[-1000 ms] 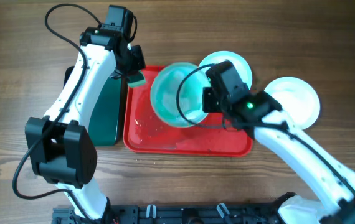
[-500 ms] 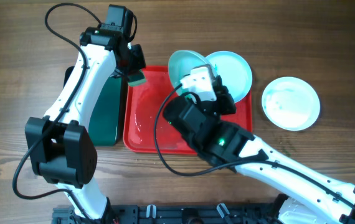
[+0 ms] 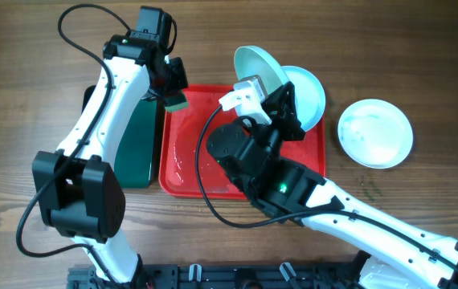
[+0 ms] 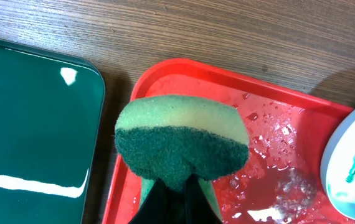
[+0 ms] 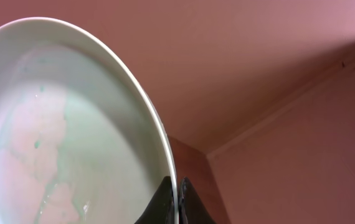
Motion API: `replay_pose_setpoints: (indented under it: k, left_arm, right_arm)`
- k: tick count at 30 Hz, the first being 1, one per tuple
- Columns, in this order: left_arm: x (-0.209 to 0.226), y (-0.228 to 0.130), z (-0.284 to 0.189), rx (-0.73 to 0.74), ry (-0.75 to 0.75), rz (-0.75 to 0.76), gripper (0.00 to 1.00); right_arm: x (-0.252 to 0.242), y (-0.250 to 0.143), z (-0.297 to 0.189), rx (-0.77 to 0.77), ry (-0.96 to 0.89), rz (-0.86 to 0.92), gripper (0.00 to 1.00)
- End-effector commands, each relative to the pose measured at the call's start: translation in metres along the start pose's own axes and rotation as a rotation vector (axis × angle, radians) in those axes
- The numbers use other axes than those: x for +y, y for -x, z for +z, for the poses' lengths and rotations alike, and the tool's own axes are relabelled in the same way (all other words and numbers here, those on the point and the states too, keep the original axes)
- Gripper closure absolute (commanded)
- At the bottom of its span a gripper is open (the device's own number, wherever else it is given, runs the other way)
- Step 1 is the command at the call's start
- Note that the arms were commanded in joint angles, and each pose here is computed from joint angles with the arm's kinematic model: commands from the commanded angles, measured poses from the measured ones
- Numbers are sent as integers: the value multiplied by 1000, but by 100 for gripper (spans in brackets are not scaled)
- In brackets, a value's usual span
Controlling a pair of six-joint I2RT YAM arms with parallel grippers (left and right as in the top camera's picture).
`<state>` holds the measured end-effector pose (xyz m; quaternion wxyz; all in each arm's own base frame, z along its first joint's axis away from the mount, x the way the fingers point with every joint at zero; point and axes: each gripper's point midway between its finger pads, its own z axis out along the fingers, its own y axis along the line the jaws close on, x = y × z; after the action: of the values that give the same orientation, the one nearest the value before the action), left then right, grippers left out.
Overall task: Clean dirty plates on tray and stack at the side
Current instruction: 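Lift the scrubbed plate with the right gripper and stack it on the right plate, then grasp the top-right dirty plate rim with the right gripper and drag it onto the tray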
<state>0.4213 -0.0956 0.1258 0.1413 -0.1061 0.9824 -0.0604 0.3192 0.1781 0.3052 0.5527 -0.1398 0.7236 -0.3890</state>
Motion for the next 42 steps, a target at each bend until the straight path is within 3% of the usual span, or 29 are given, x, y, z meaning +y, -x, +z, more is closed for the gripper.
replay_pose_setpoints:
  k: [1, 4, 9, 15, 18, 24, 27, 31, 36, 42]
  left_arm:
    - [-1, -1, 4, 13, -6, 14, 96]
    - [-1, -1, 4, 14, -6, 14, 96]
    - [0, -1, 4, 15, -5, 14, 96]
    - [0, -2, 4, 17, -4, 14, 96]
    - [0, -2, 4, 17, -4, 14, 96]
    - [0, -2, 4, 17, -4, 14, 96]
    - [0, -2, 4, 17, -4, 14, 96]
    - [0, -1, 4, 15, -5, 15, 96]
    - [-1, -1, 4, 13, -6, 18, 96]
    - [-1, -1, 4, 13, -6, 18, 96]
  right_arm:
    - [10, 0, -1, -8, 50, 140, 96]
    - [55, -17, -6, 37, 303, 199, 96]
    - [118, -73, -20, 386, 746, 367, 96]
    - [126, -88, -5, 593, 1091, 542, 96]
    - [107, -99, 21, 671, 1147, 695, 96]
    - [42, -168, 91, 853, 908, 964, 96]
    - [-2, -225, 116, 976, 656, 1088, 96]
    - [-58, -301, 126, 1096, 258, 1052, 96]
    - [-76, -341, 118, 1160, 36, 1018, 96]
    - [-50, -379, 112, 1232, -4, 968, 96]
